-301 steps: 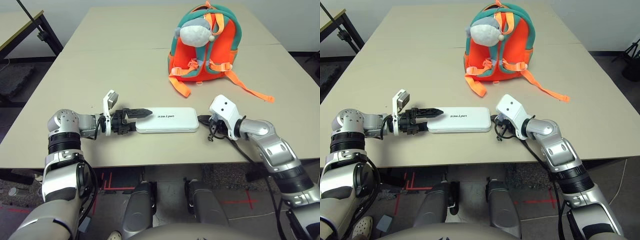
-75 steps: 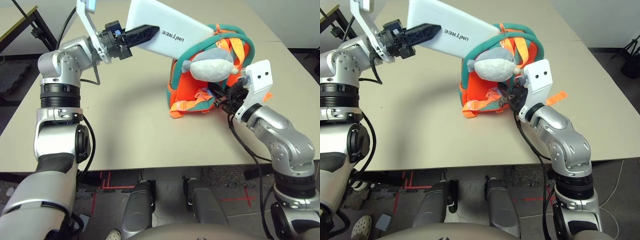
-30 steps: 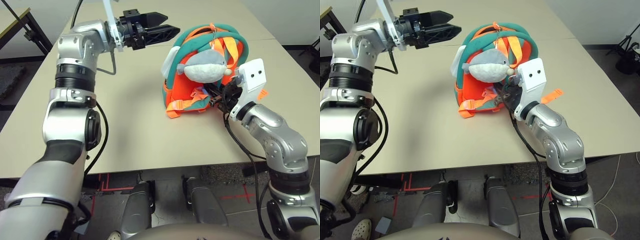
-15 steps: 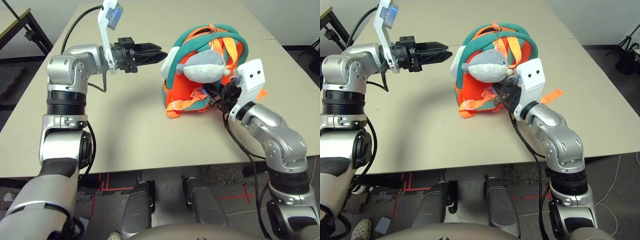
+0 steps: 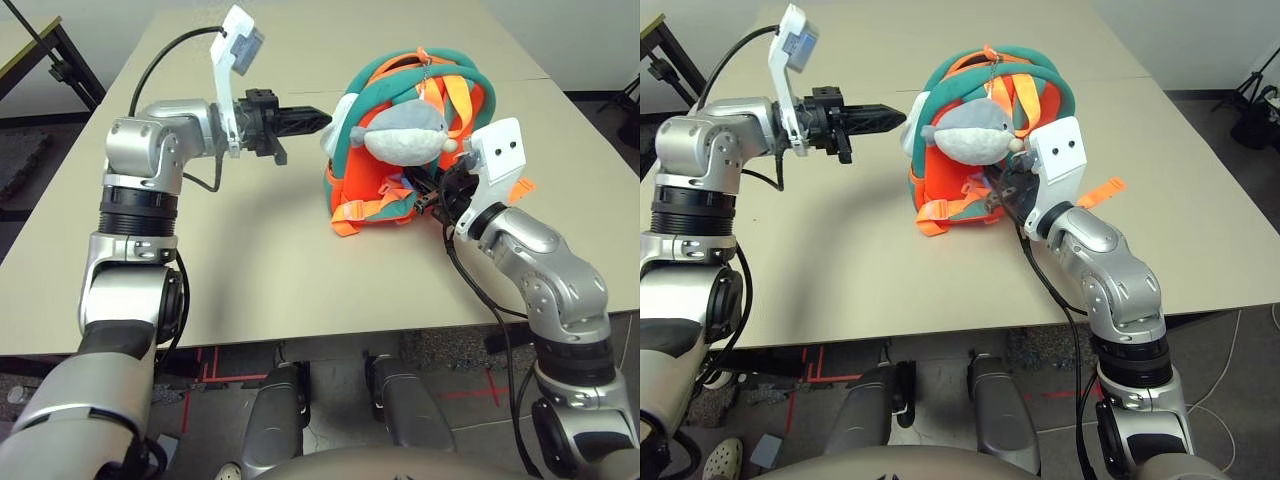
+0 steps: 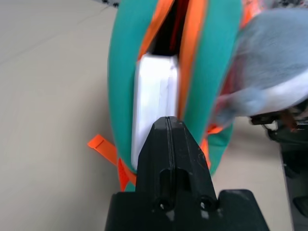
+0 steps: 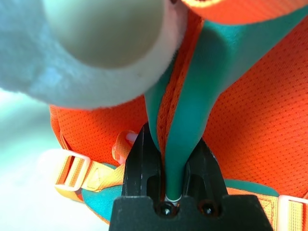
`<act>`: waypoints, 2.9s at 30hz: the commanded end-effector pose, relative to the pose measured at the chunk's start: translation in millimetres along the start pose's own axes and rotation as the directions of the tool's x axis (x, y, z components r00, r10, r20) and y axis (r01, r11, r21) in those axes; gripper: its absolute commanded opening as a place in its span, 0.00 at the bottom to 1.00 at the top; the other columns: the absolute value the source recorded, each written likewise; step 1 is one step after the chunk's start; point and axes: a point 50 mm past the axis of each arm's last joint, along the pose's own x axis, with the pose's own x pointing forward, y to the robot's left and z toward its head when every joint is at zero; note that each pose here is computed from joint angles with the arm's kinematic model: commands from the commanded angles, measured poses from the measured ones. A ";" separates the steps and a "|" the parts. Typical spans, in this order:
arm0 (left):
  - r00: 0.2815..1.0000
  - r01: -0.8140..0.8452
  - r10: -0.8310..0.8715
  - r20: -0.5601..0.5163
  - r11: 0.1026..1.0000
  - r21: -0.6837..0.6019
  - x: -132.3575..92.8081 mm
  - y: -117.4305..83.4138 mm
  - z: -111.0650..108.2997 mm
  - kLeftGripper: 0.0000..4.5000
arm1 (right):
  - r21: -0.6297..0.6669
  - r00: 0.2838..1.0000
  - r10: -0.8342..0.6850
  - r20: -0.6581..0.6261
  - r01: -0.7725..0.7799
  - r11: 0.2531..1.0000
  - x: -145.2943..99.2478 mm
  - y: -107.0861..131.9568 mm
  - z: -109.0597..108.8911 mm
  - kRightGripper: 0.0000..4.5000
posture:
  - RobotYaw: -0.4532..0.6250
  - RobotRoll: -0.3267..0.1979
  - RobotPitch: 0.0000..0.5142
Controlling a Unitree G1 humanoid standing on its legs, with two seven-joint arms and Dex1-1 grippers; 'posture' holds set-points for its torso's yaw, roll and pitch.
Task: Put the pencil case into the backpack and zip it.
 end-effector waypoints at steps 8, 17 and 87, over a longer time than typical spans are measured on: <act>0.999 0.001 0.000 -0.037 0.999 0.040 37.7 11.0 -4.4 0.00 | 0.005 1.000 -0.007 -0.022 0.007 1.000 1.0 0.2 -4.5 0.05 | 0.20 0.62 0.25; 0.999 0.050 -0.050 0.011 0.998 0.048 39.9 8.1 2.9 0.00 | -0.001 1.000 -0.008 -0.020 0.008 1.000 1.3 0.2 -3.9 0.05 | 0.20 0.62 0.25; 0.979 0.200 -0.173 -0.104 0.910 0.364 32.8 -55.0 59.9 0.05 | 0.006 1.000 0.010 -0.028 -0.010 1.000 3.8 4.6 -9.4 0.05 | 0.18 0.62 0.24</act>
